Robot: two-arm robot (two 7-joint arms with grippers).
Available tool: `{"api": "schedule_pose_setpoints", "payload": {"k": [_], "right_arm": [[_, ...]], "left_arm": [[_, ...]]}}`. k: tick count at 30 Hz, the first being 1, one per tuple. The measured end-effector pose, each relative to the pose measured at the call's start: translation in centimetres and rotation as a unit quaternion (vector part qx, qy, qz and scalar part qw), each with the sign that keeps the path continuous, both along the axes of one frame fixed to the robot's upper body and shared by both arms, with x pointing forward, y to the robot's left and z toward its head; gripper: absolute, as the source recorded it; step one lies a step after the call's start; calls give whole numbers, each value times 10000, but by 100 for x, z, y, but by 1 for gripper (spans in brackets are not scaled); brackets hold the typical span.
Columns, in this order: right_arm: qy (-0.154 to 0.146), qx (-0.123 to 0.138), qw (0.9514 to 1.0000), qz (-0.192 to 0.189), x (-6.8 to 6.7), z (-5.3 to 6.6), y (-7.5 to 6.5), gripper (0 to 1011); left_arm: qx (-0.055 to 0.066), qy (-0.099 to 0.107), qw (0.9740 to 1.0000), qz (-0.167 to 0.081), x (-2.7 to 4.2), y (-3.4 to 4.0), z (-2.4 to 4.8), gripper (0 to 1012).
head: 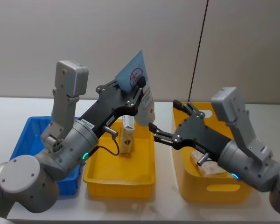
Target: Bimanual collaborative sorting of washing and personal care products
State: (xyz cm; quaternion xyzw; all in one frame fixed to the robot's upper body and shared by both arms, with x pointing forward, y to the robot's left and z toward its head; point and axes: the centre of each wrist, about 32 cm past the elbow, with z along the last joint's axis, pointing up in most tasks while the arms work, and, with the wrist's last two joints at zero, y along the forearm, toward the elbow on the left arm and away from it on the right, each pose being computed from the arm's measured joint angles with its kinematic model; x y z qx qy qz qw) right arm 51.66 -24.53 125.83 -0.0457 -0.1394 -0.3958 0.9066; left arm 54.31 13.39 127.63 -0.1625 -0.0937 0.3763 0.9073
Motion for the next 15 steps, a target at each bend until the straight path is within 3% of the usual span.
{"api": "schedule_pose_setpoints", "payload": {"k": [15], "right_arm": [[40, -181, 9988, 459, 353, 148, 122, 1000]], "left_arm": [[1, -18, 10000, -38, -4, -9, 6, 241]]}}
